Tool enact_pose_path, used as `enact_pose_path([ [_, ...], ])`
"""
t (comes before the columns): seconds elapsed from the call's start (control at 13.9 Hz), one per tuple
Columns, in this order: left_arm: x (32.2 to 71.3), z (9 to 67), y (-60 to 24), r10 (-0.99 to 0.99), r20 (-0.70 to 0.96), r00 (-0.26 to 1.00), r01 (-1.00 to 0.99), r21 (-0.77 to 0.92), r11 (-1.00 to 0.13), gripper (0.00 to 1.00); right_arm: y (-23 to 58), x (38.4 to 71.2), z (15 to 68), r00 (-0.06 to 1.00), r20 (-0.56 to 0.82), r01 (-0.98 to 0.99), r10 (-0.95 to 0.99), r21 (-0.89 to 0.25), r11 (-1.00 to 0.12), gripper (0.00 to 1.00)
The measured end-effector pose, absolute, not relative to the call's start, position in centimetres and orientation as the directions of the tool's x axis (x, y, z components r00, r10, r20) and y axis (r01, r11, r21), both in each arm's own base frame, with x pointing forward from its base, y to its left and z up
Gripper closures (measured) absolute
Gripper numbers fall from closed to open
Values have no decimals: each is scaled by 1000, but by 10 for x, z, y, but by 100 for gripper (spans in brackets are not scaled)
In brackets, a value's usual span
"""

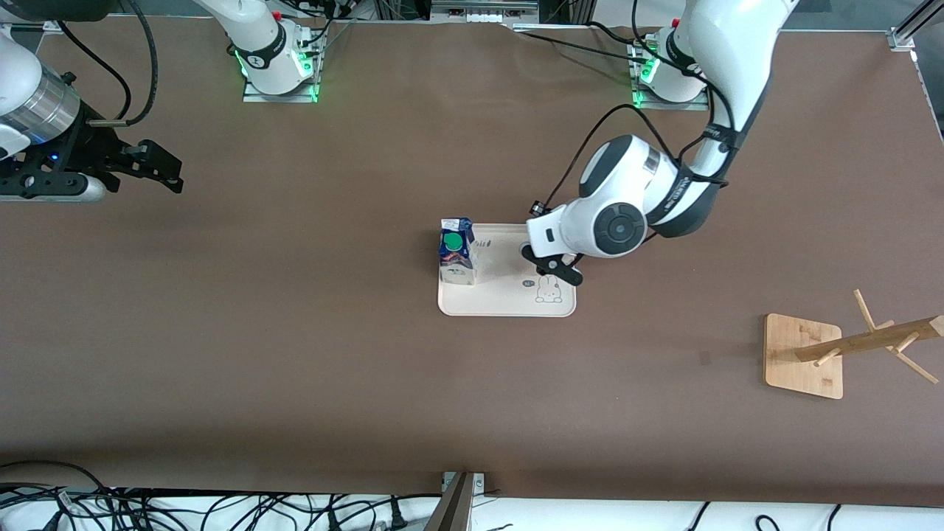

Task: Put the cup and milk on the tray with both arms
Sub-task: 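Carry the mug with the left gripper over the tray beside the carton, then lower the mug onto the tray and open the left gripper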

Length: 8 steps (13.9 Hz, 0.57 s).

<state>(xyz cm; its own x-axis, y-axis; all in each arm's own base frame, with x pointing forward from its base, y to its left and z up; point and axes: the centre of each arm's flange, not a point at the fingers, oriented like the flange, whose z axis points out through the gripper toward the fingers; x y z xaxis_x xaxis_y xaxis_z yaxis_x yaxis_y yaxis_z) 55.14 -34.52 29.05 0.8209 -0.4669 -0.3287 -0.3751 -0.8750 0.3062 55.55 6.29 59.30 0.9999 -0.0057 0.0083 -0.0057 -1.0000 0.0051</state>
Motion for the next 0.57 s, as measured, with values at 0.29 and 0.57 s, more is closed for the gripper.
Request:
enact_pose_path([
  [0.29,553,278,-342,-458,-345,819,-367,299,-881,93,62,556,593,1000,8,-7,-7,5,-1000,0],
  [0.57,561,257,-339,-450,-320,834,-370,281,-886,93,61,556,593,1000,7,-8,-8,5,-1000,0],
])
